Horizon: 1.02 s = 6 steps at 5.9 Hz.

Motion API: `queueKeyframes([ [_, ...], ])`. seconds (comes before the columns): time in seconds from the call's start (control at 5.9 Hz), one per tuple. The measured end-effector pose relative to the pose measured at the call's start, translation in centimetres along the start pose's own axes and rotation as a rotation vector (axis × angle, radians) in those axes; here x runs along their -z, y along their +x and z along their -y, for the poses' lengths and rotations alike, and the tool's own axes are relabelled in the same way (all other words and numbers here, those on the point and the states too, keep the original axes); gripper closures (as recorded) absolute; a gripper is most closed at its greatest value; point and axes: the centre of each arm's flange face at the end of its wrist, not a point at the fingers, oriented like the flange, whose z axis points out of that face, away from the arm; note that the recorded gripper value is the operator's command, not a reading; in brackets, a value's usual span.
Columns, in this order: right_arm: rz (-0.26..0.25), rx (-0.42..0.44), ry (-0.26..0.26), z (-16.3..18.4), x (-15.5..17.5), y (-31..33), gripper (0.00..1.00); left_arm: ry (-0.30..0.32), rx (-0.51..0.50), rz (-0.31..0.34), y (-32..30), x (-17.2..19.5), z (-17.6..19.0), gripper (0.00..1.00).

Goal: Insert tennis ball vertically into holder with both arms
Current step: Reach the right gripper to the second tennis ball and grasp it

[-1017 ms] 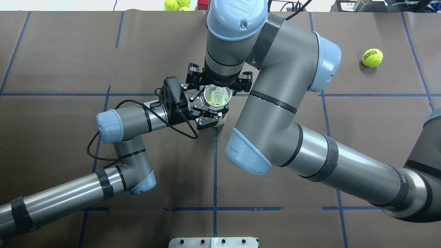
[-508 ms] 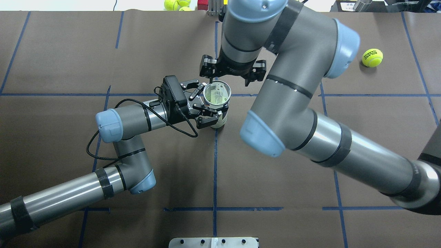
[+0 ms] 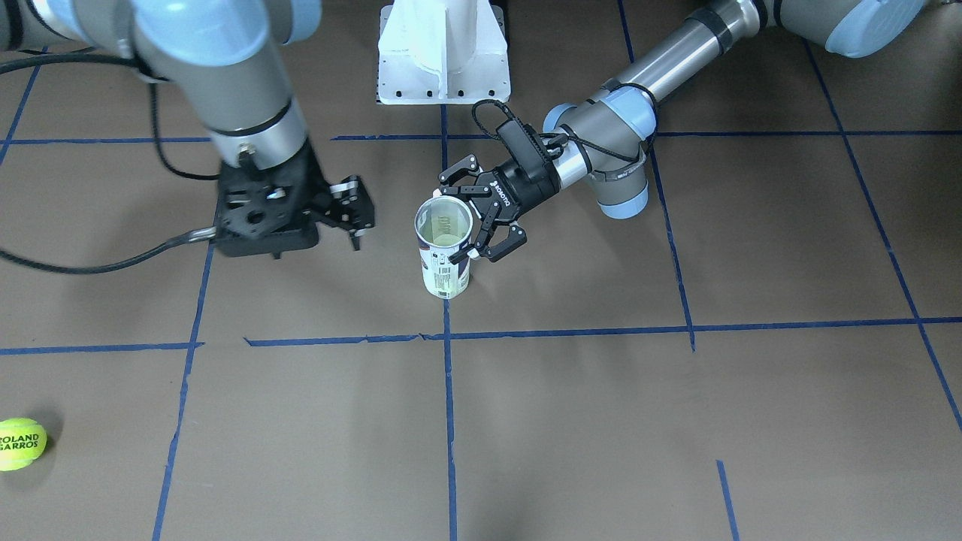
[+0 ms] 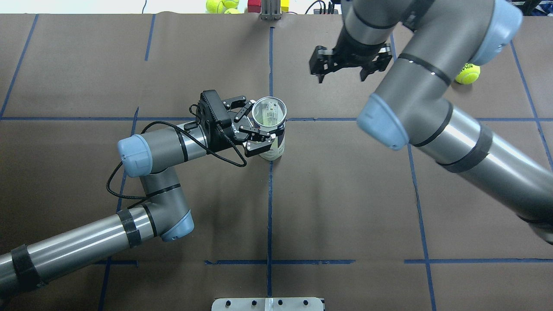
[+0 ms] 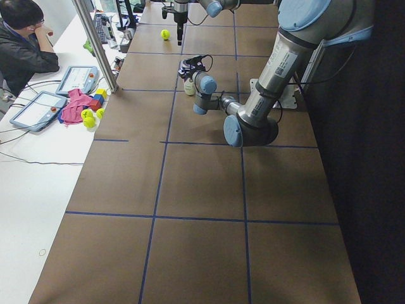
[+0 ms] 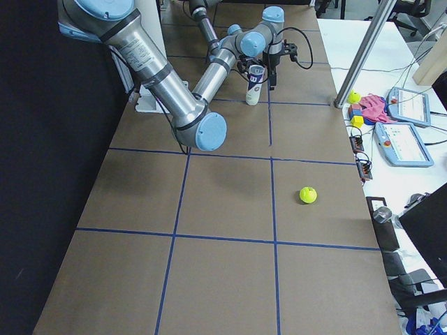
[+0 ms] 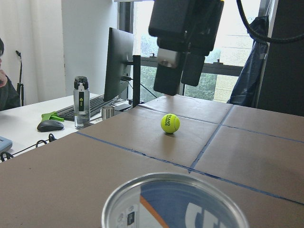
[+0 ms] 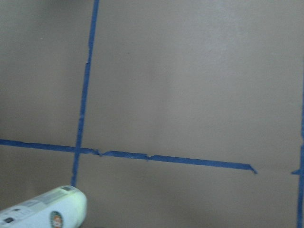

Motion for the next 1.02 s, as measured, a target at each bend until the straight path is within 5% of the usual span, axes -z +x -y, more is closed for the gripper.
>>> queueKeyframes([
  [0.68,-0.062,0.225,0.003,2.2,-4.0,21.9,0.01,-0.007,0.0,0.01,-0.3,0.5,-0.6,0.16],
  [1.02,-0.066,0.293,0.03,4.1,-8.6,28.9,0.01,-0.009,0.0,0.009,-0.3,0.6,-0.8,0.16],
])
